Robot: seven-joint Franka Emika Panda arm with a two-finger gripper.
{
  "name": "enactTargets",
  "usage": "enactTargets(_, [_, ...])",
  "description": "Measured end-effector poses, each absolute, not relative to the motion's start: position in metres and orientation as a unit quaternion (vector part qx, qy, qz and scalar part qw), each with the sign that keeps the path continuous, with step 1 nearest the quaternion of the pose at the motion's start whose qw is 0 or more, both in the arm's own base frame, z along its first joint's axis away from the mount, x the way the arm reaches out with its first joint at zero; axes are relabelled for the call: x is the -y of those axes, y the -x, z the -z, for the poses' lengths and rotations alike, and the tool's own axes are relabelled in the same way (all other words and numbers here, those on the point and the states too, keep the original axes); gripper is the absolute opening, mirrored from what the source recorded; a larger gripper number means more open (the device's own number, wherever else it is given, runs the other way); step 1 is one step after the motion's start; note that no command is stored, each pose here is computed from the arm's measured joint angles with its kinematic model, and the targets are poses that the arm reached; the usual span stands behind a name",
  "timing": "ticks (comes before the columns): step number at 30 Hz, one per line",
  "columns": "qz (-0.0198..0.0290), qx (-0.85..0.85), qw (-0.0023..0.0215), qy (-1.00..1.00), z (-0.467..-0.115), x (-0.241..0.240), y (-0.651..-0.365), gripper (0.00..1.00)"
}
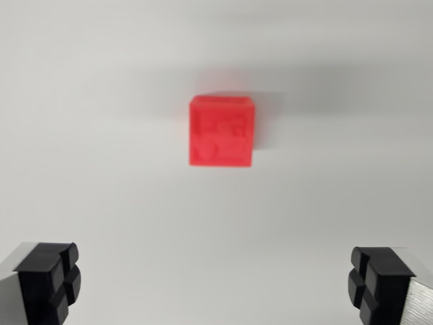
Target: Destack cube
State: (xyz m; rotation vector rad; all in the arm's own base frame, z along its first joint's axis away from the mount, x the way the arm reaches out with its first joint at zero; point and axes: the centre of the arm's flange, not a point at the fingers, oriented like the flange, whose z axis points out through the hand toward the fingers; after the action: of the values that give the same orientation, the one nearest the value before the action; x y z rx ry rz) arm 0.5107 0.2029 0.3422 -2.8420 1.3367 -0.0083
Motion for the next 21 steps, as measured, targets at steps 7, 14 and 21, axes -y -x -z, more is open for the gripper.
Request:
enactTargets(7, [0.0027, -0.425, 0.0004, 0.905, -0.366, -0.203, -0.511, 1.00])
enactTargets(14, [0.0029, -0.425, 0.0001, 0.905, -0.388, -0.203, -0.511, 1.00])
enactTargets(21, [0.0027, -0.425, -0.0002, 0.905, -0.403, -0.203, -0.511, 1.00])
